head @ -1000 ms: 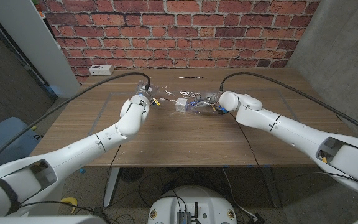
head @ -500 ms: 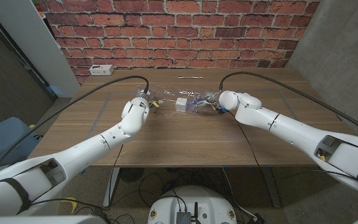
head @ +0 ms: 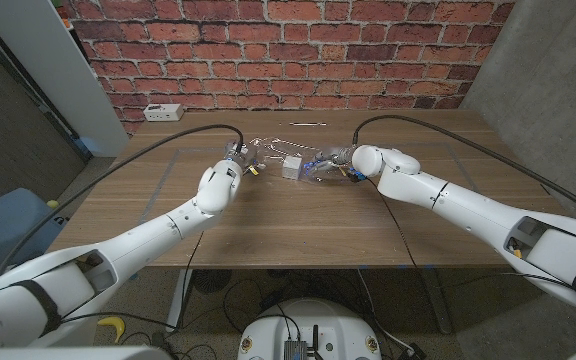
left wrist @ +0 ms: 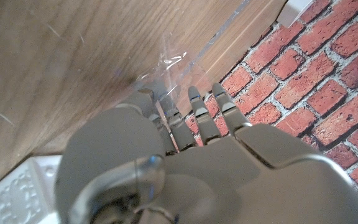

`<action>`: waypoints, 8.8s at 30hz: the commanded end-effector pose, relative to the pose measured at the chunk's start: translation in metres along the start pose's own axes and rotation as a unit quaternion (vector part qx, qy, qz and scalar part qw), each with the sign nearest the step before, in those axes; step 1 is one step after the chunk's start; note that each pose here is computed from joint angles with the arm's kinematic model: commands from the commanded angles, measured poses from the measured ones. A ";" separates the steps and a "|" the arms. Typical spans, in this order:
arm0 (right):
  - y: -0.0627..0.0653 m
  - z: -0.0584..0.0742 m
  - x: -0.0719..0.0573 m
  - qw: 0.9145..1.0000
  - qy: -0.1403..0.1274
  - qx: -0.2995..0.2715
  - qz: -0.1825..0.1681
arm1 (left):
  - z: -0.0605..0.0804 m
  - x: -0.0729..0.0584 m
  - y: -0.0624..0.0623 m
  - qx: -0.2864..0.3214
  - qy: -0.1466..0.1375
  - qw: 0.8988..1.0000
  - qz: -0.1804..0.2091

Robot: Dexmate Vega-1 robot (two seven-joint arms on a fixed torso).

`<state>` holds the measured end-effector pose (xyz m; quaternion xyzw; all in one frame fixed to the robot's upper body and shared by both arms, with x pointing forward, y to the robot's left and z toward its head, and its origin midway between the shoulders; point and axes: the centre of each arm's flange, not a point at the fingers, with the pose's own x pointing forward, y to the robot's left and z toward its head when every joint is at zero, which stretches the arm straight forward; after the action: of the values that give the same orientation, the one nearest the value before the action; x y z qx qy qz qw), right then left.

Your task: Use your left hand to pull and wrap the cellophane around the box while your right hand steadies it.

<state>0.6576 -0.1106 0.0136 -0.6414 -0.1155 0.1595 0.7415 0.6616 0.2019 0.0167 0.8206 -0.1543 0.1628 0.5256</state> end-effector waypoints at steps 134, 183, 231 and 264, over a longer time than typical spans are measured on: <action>-0.014 -0.107 -0.121 0.908 0.219 0.101 -0.342 | 0.197 0.087 0.110 0.034 -0.261 0.956 0.127; -0.038 -0.081 -0.141 0.952 0.112 0.101 -0.266 | 0.239 0.067 0.108 -0.011 -0.227 0.966 0.125; -0.047 -0.080 -0.045 0.951 0.299 -0.061 0.052 | 0.231 0.068 0.119 -0.024 -0.215 0.962 0.168; -0.046 -0.091 -0.039 0.937 0.319 -0.139 0.033 | 0.184 0.037 0.124 -0.319 -0.195 0.860 0.348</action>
<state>0.6612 -0.2138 0.0485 -0.7517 0.1388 -0.0430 0.6433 0.6793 -0.0400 0.0607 0.6584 -0.5027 0.1174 0.5478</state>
